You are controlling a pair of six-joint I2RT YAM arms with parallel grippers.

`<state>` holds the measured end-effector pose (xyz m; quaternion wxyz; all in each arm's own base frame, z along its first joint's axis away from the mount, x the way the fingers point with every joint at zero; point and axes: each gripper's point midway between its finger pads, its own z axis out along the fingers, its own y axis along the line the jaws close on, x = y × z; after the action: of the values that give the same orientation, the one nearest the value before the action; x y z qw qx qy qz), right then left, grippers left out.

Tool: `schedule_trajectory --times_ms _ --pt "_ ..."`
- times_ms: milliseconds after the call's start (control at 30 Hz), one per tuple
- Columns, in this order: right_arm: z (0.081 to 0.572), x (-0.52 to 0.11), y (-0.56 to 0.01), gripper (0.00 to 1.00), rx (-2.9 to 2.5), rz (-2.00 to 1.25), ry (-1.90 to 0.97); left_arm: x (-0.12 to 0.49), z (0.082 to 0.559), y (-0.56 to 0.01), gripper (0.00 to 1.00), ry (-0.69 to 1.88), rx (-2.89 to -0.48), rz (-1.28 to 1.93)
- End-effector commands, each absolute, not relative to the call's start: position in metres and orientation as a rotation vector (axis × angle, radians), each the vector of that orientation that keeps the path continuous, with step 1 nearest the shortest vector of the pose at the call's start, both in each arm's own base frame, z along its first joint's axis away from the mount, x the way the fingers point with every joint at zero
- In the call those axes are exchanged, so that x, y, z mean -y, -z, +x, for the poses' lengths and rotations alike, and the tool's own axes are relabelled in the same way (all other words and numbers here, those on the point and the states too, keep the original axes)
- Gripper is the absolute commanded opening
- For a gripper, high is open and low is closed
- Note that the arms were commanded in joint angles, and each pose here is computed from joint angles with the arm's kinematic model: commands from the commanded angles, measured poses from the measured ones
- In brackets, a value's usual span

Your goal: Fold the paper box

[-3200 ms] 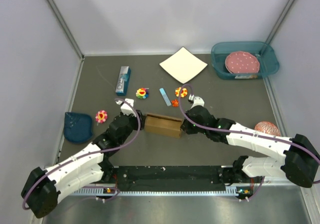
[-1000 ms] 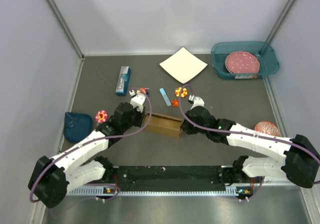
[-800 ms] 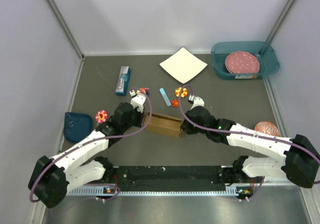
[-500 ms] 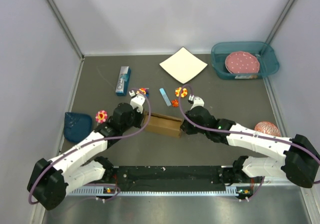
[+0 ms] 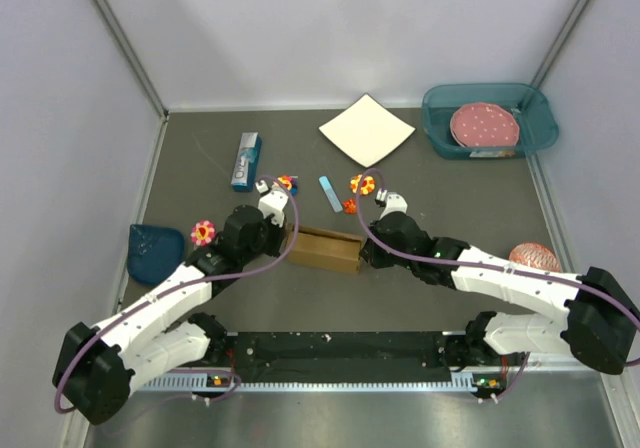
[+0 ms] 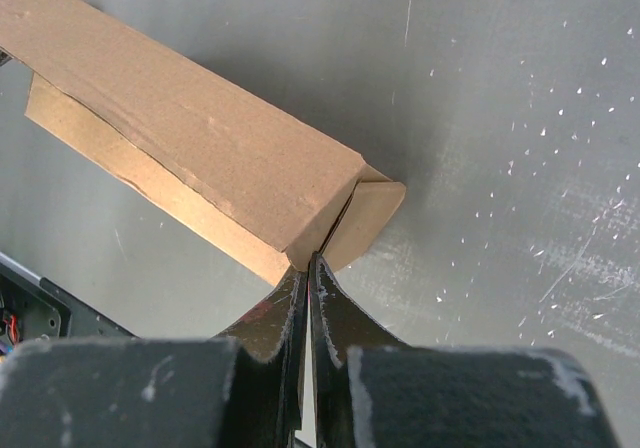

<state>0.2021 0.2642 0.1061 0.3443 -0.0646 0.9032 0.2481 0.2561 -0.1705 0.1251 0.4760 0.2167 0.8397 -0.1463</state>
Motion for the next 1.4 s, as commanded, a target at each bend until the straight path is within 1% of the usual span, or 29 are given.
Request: schedule_trajectory --times_ms 0,267,633,867,1000,1233,1367 --pt "0.185 -0.239 -0.063 0.0 -2.474 -0.232 -0.48 0.179 0.27 -0.17 0.05 0.399 -1.945 0.478" --pt "0.185 -0.236 -0.057 0.0 -2.483 -0.244 -0.453 0.183 0.272 -0.173 0.04 0.409 -1.989 0.472" --pt "0.185 -0.232 -0.056 0.0 -2.481 -0.269 -0.427 0.196 0.26 -0.159 0.01 0.524 -2.075 0.443" --pt "0.186 -0.227 -0.051 0.0 -2.487 -0.313 -0.37 0.205 0.257 -0.164 0.0 0.57 -2.118 0.471" --pt "0.186 -0.223 -0.049 0.0 -2.497 -0.333 -0.342 0.214 0.252 -0.164 0.0 0.644 -2.144 0.462" --pt "0.186 -0.216 -0.052 0.0 -2.488 -0.37 -0.293 0.225 0.239 -0.149 0.0 0.74 -2.211 0.468" --pt "0.187 -0.212 -0.056 0.0 -2.481 -0.383 -0.274 0.224 0.235 -0.139 0.0 0.76 -2.236 0.399"
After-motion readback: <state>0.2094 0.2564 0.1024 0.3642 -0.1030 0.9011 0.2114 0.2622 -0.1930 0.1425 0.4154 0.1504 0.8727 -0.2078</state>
